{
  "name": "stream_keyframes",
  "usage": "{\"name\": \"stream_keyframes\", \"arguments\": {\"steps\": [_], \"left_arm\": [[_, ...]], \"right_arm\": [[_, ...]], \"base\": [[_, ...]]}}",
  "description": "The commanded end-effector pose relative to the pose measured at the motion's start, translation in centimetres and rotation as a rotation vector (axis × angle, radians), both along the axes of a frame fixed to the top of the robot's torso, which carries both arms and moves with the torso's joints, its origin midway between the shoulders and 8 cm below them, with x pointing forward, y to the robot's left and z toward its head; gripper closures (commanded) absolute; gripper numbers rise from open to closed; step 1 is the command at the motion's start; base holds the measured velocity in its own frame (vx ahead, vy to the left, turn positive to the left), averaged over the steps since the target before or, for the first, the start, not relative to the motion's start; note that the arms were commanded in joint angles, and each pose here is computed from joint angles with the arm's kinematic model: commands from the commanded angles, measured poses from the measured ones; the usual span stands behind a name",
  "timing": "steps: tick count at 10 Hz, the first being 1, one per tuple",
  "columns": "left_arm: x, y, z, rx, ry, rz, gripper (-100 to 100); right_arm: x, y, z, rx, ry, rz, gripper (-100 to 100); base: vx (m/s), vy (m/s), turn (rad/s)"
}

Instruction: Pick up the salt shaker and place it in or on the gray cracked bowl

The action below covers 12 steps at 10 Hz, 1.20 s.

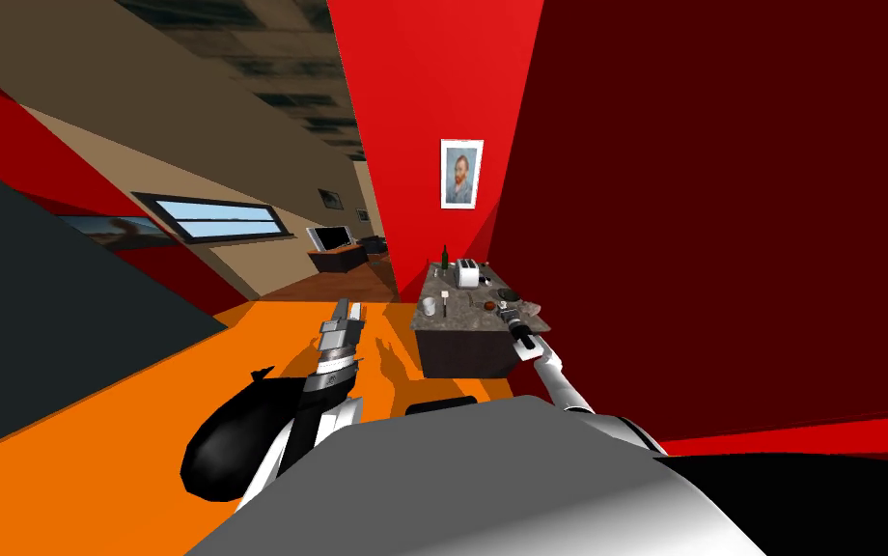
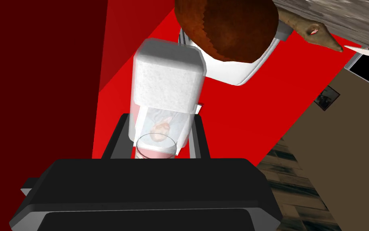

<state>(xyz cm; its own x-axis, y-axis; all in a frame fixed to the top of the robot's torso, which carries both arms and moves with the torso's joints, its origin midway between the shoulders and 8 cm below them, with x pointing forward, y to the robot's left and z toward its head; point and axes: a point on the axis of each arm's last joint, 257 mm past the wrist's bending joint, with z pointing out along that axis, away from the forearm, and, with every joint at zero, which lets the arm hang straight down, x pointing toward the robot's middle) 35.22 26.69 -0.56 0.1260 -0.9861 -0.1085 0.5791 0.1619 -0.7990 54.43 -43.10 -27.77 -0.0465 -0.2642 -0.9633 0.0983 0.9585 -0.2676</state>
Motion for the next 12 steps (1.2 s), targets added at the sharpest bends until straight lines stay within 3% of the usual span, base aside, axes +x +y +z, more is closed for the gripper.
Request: {"name": "stream_keyframes", "arguments": {"steps": [1, 5, 7, 9, 10, 12], "left_arm": [[0.0, 0.0, 0.0, 0.0, 0.0, 0.0, 0], [0.0, 0.0, 0.0, 0.0, 0.0, 0.0, 0], [0.0, 0.0, 0.0, 0.0, 0.0, 0.0, 0], [0.0, 0.0, 0.0, 0.0, 0.0, 0.0, 0], [0.0, 0.0, 0.0, 0.0, 0.0, 0.0, 0], [0.0, 0.0, 0.0, 0.0, 0.0, 0.0, 0]], "right_arm": [[0.7, -1.1, 1.0, -0.001, -0.007, -0.026, 100], [1.8, -3.5, 2.8, -0.017, -0.02, -0.073, 100], [2.2, -4.7, 3.6, -0.028, -0.028, -0.096, 100], [2.2, -4.9, 3.9, -0.032, -0.031, -0.099, 100], [2.2, -5.0, 4.2, -0.034, -0.034, -0.101, -100], [2.2, -5.0, 4.2, -0.034, -0.034, -0.101, -100]], "base": [[-0.011, -0.226, 0.147], [0.039, -0.223, 0.126], [0.165, -0.243, 0.097], [0.137, -0.128, 0.055], [0.016, -0.018, -0.001], [0.004, -0.004, 0.001]]}}
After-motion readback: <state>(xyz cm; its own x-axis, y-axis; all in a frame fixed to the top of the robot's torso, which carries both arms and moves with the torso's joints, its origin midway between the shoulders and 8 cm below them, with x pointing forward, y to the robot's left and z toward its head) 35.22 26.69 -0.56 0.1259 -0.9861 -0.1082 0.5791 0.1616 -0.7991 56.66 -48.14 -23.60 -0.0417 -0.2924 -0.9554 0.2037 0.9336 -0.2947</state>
